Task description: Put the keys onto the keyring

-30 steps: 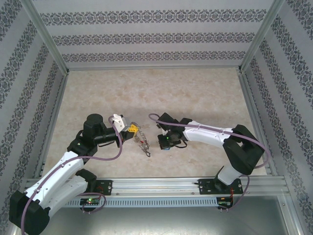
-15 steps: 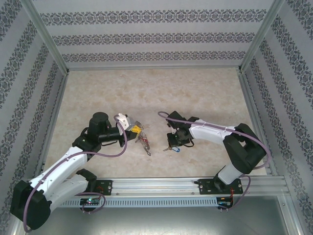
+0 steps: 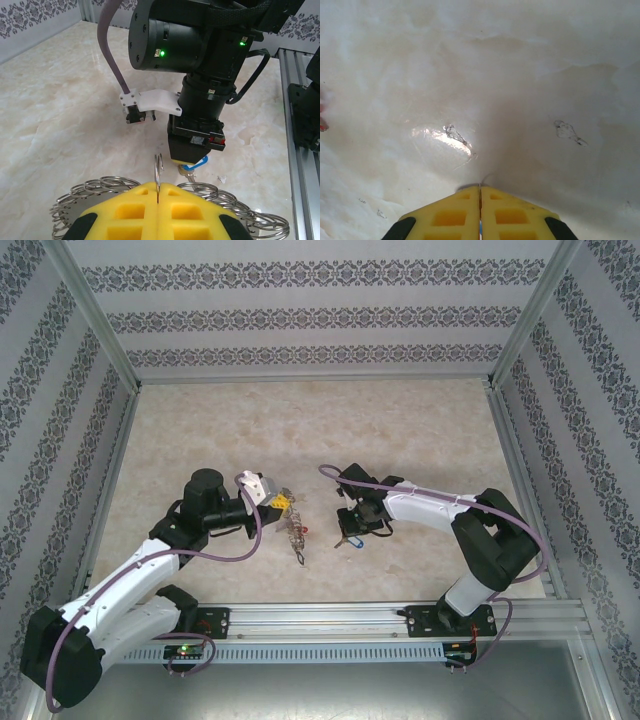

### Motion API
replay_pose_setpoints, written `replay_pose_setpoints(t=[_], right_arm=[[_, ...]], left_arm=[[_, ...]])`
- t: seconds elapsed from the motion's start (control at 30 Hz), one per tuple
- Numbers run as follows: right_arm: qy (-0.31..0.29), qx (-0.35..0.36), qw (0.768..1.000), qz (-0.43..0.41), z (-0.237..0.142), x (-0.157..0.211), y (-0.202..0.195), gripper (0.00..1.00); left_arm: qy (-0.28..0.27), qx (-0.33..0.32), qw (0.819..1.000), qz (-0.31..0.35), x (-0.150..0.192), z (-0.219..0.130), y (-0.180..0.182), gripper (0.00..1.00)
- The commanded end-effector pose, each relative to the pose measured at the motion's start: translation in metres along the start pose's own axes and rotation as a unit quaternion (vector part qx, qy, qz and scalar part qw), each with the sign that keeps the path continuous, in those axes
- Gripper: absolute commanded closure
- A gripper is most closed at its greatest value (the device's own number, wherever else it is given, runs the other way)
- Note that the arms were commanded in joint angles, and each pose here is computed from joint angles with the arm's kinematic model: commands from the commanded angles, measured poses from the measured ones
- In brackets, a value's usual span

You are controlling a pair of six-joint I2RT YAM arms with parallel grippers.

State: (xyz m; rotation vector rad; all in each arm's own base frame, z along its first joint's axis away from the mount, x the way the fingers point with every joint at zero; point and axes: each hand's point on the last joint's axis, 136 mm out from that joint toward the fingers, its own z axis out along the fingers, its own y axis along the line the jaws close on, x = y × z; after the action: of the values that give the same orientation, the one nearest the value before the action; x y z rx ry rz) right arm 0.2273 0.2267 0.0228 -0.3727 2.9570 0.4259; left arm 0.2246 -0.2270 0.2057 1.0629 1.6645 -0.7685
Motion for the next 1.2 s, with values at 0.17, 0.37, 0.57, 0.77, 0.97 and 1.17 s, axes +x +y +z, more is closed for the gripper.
replay_pose_setpoints(t=[0.17, 0.37, 0.57, 0.77, 0.97, 1.17], right_arm=[[0.015, 0.008, 1.0, -0.001, 0.005, 0.006, -0.004, 0.9], [0.015, 0.012, 1.0, 0.001, 0.005, 0.005, -0.004, 0.9], [0.019, 0.016, 1.0, 0.0, 0.004, 0.006, -0.004, 0.9], [0.016, 0.02, 1.0, 0.005, 0.005, 0.005, -0.005, 0.88], [0.016, 0.027, 0.999, 0.002, 0.001, 0.003, -0.005, 0.85], [-0.011, 0.019, 1.0, 0.011, -0.014, -0.004, 0.0, 0.79]], left_arm=[[-0.05, -0.007, 0.998, 0.036, -0.037, -0.005, 0.0, 1.0], [-0.048, -0.005, 0.998, 0.037, -0.035, -0.005, -0.001, 1.0], [-0.05, -0.008, 0.998, 0.039, -0.034, -0.005, 0.0, 1.0], [-0.056, -0.007, 0.998, 0.042, -0.037, -0.005, -0.001, 1.0], [-0.051, -0.014, 0.998, 0.042, -0.03, -0.01, -0.002, 1.0], [-0.05, -0.023, 0.998, 0.042, -0.027, -0.013, -0.003, 1.0]])
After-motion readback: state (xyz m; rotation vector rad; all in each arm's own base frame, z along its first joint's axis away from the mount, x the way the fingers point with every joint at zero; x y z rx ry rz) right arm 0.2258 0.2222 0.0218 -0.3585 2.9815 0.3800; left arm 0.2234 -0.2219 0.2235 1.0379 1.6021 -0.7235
